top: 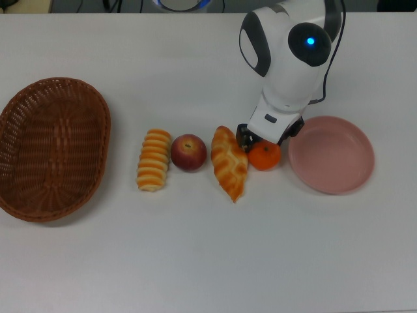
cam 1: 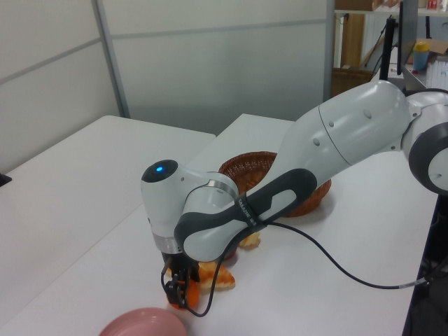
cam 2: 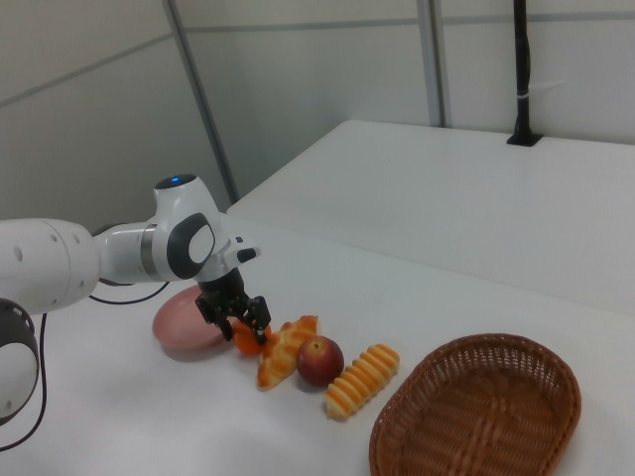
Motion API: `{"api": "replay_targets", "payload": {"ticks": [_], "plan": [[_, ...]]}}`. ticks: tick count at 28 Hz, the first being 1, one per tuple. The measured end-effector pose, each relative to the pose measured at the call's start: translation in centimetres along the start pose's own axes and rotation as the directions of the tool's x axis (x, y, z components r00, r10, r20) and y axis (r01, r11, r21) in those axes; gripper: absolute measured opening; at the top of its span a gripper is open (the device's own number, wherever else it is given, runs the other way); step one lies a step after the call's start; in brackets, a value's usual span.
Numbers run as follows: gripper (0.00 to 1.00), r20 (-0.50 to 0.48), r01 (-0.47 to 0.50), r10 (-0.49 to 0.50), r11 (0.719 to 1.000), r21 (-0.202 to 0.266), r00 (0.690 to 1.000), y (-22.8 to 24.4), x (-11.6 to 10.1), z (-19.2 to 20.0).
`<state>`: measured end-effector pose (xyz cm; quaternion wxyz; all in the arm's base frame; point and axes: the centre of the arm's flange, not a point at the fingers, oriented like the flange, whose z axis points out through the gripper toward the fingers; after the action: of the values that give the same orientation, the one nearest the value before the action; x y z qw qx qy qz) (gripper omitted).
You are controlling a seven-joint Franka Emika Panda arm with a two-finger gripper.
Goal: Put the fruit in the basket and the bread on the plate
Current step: 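Close the gripper on the orange tangerine and lift it, then carry the tangerine over the basket, lower it and release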
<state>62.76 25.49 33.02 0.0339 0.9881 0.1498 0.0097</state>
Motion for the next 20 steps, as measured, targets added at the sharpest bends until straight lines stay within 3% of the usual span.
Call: {"api": "replay_targets", "payload": {"ticks": [4, 13, 17, 20], "plan": [[0.77, -0.022, -0.008, 0.008, 1.000, 0.000, 1.000, 0.4, 0.3, -1.2], [0.77, -0.126, -0.045, 0.044, 0.999, -0.001, 0.991, 1.8, 0.2, -9.3], [0.77, -0.122, -0.111, 0.108, 0.994, -0.011, 0.987, 5.9, -0.4, -12.1], [0.77, -0.129, -0.190, 0.187, 0.982, -0.017, 0.974, 12.2, -0.8, -12.9]]}}
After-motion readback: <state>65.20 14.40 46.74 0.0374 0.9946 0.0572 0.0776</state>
